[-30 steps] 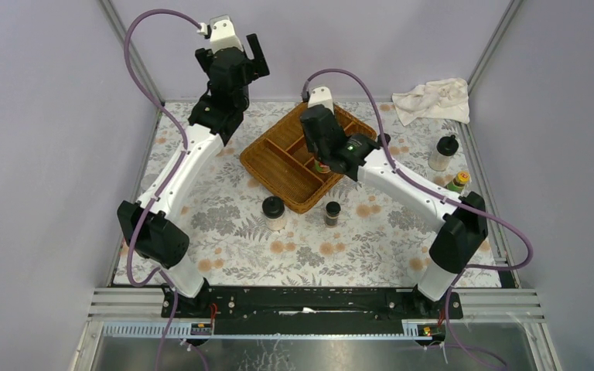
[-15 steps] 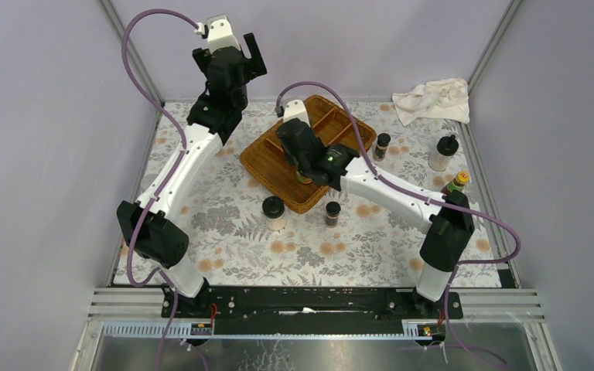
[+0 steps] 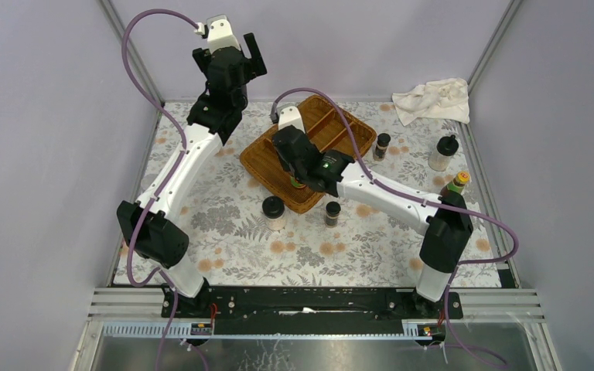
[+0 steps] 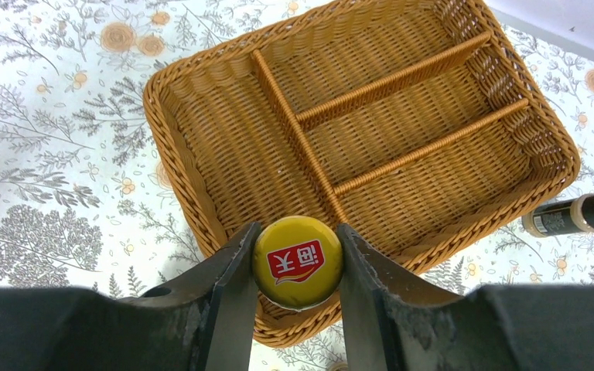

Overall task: Organize the condiment bottles
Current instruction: Place the bottle in the storage box.

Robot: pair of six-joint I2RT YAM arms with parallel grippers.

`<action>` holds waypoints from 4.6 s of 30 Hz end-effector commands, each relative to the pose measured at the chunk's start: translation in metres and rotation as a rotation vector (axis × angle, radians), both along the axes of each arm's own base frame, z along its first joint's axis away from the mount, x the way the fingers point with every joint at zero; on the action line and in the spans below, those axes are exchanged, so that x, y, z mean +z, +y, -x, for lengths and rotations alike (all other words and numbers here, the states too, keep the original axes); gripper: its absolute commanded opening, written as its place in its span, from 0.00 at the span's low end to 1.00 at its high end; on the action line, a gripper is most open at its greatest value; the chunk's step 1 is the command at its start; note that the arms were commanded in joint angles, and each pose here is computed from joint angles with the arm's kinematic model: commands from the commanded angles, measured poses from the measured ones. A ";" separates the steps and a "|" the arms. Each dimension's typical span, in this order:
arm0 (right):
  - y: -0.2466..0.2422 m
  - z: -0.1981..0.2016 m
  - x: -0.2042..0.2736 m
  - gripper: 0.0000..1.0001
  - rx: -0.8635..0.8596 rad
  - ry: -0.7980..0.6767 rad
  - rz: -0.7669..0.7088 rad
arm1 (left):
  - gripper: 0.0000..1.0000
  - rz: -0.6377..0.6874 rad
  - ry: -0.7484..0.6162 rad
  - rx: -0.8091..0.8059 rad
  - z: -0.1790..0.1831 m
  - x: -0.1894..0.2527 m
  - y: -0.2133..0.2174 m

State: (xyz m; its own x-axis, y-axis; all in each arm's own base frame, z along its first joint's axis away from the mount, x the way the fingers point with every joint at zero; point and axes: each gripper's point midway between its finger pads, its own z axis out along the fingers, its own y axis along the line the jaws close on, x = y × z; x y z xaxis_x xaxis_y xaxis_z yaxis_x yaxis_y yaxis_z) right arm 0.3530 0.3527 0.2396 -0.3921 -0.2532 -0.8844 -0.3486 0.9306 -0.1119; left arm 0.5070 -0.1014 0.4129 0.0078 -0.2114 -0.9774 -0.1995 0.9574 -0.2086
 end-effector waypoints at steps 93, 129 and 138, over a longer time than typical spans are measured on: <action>-0.042 -0.012 0.045 0.83 -0.044 -0.243 -0.246 | 0.99 0.038 0.107 0.064 -0.009 -0.019 0.003; -0.098 -0.039 0.092 0.85 -0.044 -0.269 -0.305 | 0.99 0.093 0.716 0.517 0.261 -0.154 0.120; -0.116 -0.058 0.088 0.85 -0.037 -0.239 -0.338 | 0.99 0.269 0.718 0.679 0.304 -0.192 0.142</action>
